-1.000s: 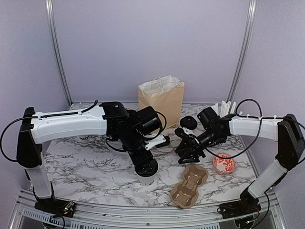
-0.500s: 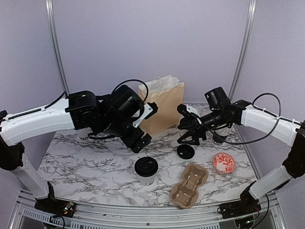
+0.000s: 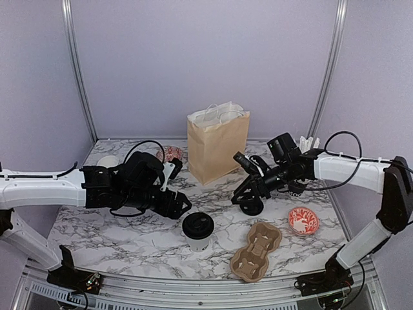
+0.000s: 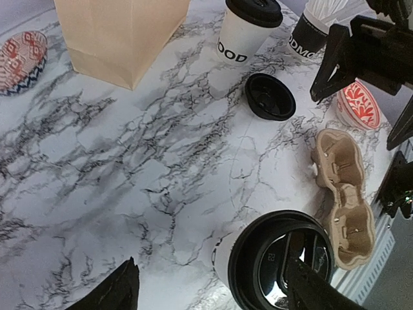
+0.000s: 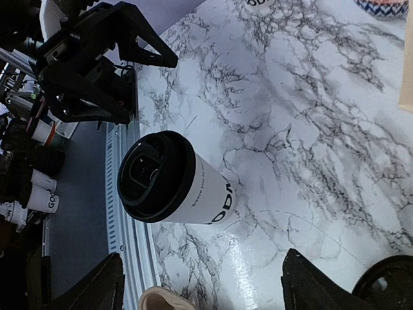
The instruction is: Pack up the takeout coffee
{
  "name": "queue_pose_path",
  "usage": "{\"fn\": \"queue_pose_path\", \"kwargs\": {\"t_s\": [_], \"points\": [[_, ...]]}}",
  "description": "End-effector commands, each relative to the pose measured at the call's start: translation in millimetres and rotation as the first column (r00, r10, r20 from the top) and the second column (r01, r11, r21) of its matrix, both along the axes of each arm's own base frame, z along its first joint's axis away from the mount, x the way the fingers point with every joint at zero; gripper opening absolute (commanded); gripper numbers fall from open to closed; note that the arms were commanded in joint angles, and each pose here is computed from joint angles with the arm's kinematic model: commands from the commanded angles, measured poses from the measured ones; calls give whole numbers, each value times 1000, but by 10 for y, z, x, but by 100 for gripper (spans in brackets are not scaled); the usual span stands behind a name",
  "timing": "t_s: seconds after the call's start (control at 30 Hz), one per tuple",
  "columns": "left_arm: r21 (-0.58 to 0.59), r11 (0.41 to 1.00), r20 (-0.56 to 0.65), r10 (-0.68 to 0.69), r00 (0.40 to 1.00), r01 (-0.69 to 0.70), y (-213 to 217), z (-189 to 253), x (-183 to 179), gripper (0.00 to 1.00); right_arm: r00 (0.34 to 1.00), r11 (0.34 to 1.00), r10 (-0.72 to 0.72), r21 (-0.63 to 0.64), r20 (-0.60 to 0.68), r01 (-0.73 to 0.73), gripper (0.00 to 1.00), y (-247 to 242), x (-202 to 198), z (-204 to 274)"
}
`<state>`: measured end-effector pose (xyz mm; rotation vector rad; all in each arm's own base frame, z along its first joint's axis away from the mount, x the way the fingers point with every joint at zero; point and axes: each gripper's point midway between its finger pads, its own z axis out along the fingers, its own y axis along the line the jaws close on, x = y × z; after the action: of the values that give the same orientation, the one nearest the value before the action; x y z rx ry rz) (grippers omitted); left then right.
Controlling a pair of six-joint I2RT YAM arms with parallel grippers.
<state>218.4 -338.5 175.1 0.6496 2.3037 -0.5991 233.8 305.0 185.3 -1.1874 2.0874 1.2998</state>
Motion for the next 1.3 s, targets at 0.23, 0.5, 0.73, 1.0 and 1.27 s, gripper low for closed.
{"fn": "queue_pose_path", "kwargs": {"t_s": [0.23,0.5,0.73,1.0,1.27], "points": [[-360,933,-155,-32,987,-26,-295,-28,-221,78,971,991,131,16,-199,-131,71,419,-415,-347],[-336,942,-189,-53,981,-14,-283,-260,-293,68,955,981,183,-16,-235,-192,69,623,-450,-513],[-311,950,-223,-55,973,-17,-219,-440,-393,58,942,973,219,-20,-253,-232,73,694,-505,-571],[-256,966,-281,-42,959,-33,-174,-723,-503,48,967,973,139,-153,-215,-174,68,641,-359,-890],[-174,980,-346,25,938,-91,12,-1103,-574,40,989,938,18,-340,-149,-68,58,537,-94,-1277]]}}
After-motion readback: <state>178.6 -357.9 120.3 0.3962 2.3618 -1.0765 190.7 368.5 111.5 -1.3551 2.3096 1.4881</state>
